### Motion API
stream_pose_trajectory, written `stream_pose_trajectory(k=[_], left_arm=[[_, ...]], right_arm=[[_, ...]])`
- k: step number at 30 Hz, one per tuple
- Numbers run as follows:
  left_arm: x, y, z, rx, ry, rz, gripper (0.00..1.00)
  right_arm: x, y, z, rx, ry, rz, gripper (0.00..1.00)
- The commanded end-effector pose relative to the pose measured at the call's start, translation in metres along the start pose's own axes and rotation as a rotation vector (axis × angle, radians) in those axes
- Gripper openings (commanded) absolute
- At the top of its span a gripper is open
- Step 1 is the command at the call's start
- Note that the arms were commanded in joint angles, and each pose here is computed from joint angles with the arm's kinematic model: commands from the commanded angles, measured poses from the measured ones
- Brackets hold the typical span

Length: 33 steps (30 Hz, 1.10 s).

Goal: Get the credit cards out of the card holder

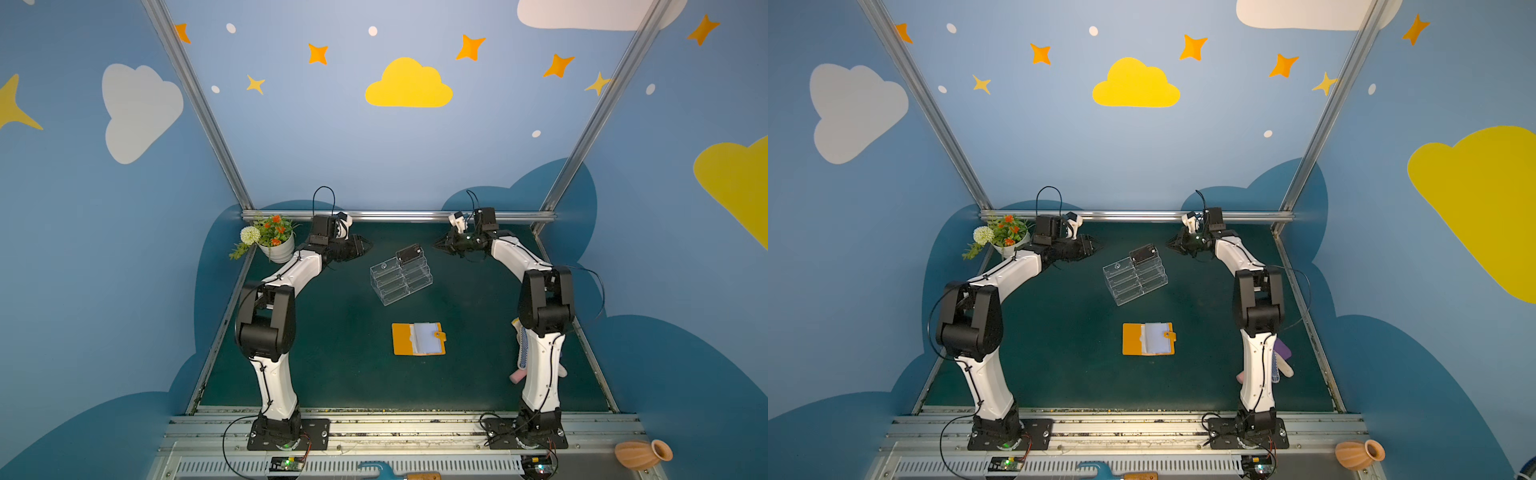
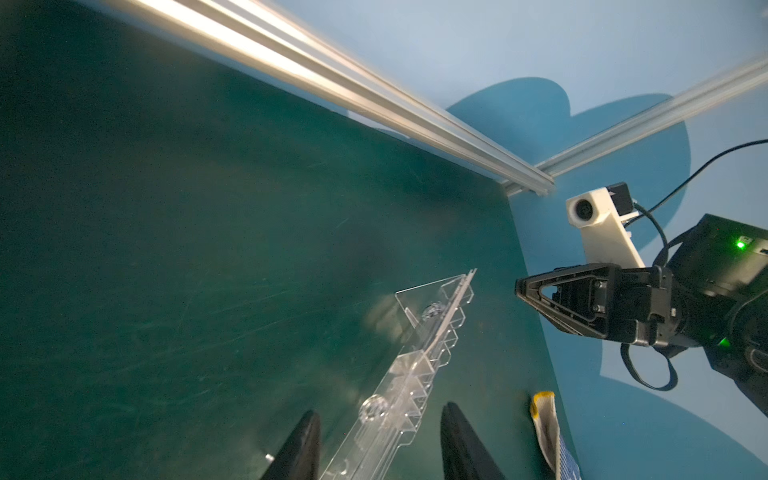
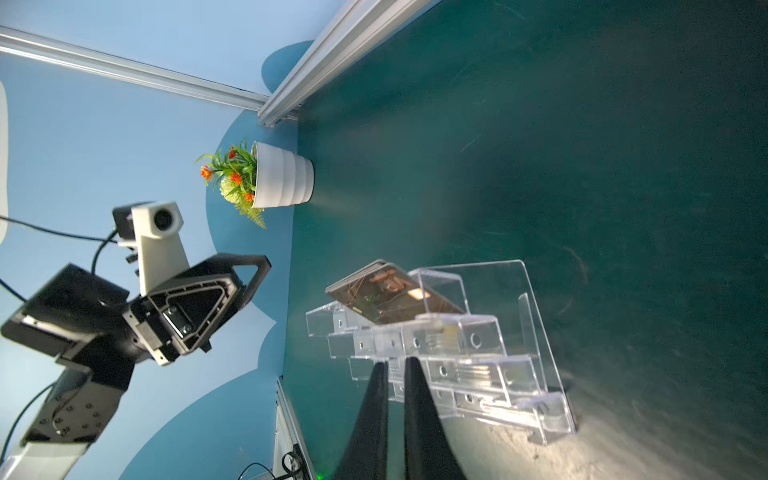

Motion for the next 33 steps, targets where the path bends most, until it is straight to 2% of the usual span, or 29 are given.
stream_pose_trajectory(k=[1, 10, 19, 25, 29, 33], left_arm=[[-0.010, 0.018, -0.021, 0.036, -0.010, -0.121, 0.43], [0.023, 0.023, 0.009, -0.011, 0.069, -0.110, 0.40], [0.034, 0.015, 0.024, -0.032, 0.109, -0.098, 0.36], [0.033, 0.018, 0.023, -0.039, 0.106, -0.110, 0.36], [0.030, 0.027, 0.019, -0.055, 0.100, -0.141, 0.37], [0.024, 0.043, 0.010, -0.062, 0.103, -0.196, 0.42]], right_arm=[[-0.008, -0.010, -0.002, -0.007, -0.011, 0.011, 0.08], [-0.013, -0.045, 0.010, -0.056, 0.014, 0.032, 0.06], [0.000, -0.056, 0.019, -0.069, 0.015, 0.062, 0.04], [-0.003, -0.043, 0.017, -0.057, -0.010, 0.016, 0.04], [-0.012, -0.020, 0.021, -0.045, -0.005, -0.044, 0.06], [-0.021, 0.012, 0.033, -0.046, 0.031, -0.113, 0.11]])
Point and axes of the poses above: each gripper's point midway between its finger pads, its own y axis back along the fingers, its own z axis along the line the jaws close on, x = y × z, the point moved 5 cm from there along y, back along the fingers, and after that the axes turned 9 degrees about y, right-handed, at the moved point
